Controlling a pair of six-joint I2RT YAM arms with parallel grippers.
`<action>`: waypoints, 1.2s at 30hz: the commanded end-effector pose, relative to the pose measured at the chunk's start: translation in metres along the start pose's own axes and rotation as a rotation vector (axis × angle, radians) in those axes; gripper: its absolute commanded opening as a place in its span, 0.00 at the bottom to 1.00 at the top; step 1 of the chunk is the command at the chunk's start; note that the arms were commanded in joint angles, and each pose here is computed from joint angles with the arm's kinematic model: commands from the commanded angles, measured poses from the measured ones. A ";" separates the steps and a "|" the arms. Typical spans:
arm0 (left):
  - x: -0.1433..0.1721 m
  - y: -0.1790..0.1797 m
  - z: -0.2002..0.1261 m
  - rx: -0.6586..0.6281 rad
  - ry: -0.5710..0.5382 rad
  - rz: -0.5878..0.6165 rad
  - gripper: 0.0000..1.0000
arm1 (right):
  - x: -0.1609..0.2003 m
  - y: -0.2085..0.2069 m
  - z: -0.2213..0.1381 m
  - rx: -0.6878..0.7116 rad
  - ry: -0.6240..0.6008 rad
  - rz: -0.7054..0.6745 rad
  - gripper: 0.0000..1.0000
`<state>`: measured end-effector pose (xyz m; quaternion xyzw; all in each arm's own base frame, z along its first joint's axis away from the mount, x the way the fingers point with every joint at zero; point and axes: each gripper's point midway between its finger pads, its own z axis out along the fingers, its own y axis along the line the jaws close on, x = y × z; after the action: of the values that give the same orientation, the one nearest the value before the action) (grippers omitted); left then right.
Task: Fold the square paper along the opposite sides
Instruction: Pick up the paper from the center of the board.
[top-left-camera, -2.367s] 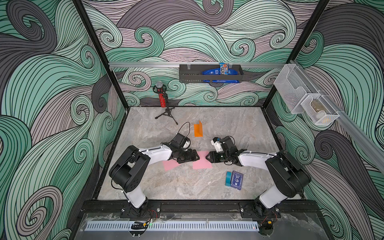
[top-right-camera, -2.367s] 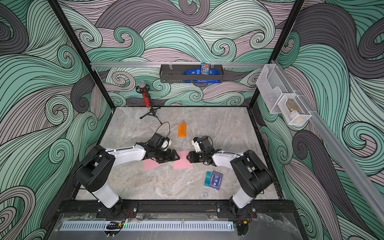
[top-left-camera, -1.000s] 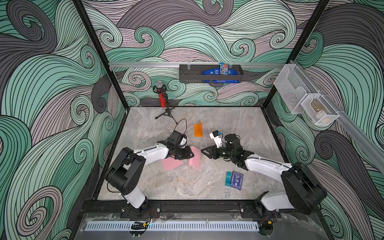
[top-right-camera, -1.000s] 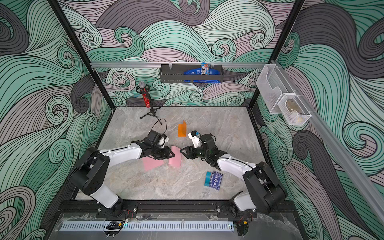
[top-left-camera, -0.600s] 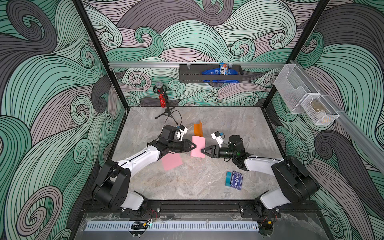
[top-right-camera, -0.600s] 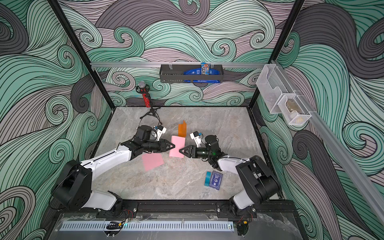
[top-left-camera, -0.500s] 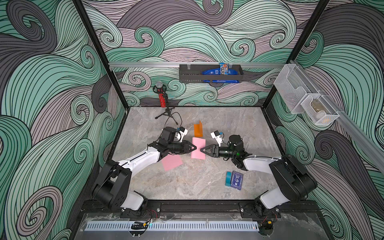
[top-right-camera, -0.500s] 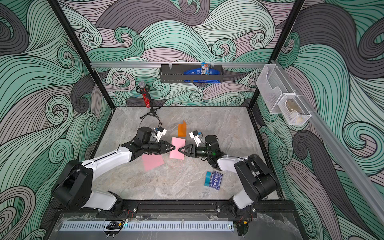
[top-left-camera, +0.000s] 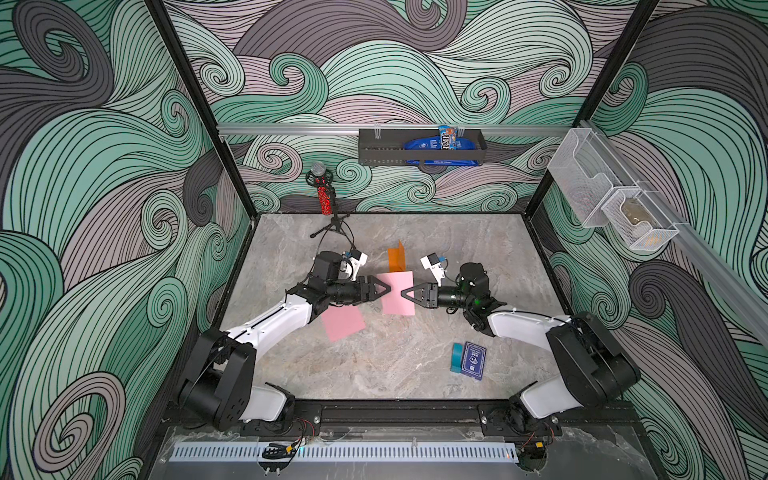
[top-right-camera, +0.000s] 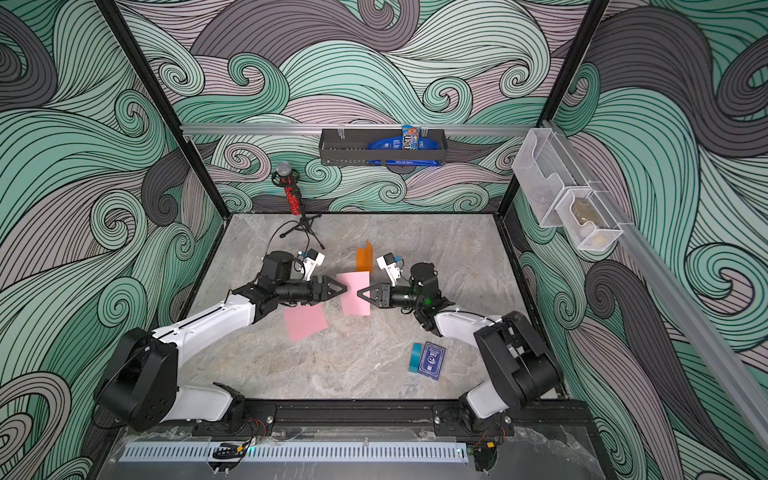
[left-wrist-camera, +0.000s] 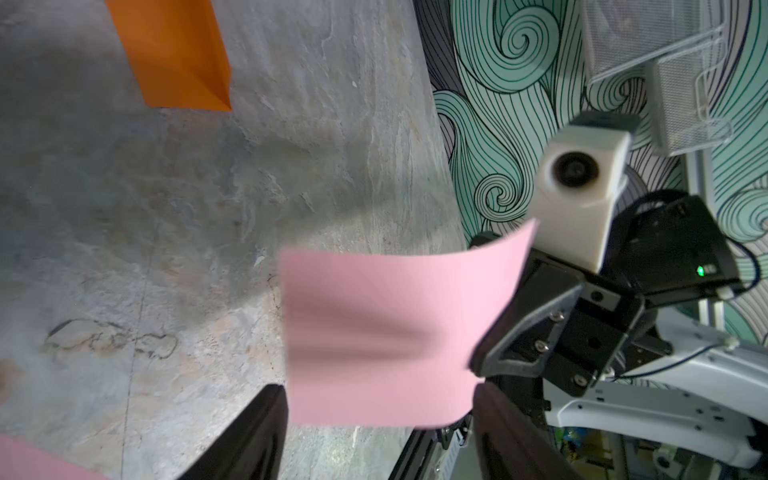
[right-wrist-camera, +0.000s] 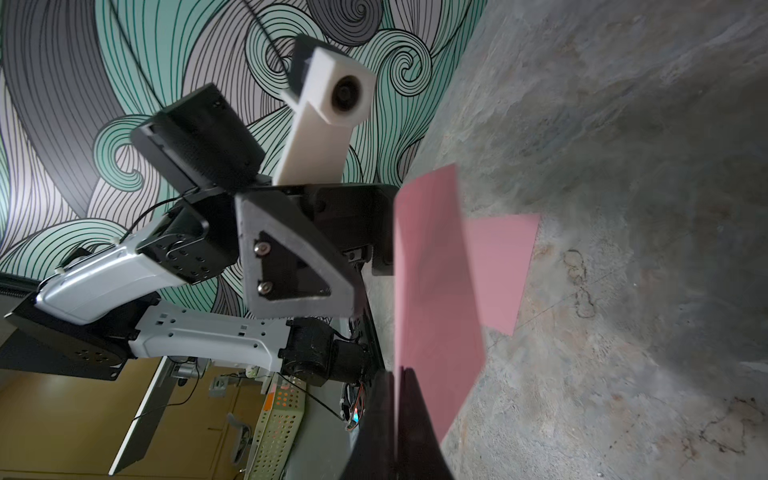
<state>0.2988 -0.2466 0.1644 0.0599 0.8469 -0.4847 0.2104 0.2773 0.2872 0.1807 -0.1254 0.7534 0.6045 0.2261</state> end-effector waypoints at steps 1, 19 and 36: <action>-0.009 -0.027 -0.009 0.109 0.000 0.065 0.81 | -0.006 0.024 -0.001 -0.050 0.024 -0.051 0.03; -0.010 -0.036 -0.018 0.193 -0.030 0.063 0.21 | -0.006 -0.001 -0.004 0.071 0.040 -0.033 0.08; -0.021 -0.069 -0.049 0.278 -0.079 0.126 0.00 | -0.040 -0.073 0.007 0.305 -0.027 -0.166 0.36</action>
<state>0.2880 -0.2364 0.2250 0.0961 0.7828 -0.5598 0.2543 0.3283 0.2745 0.1493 -0.1359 0.8125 0.4942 0.2777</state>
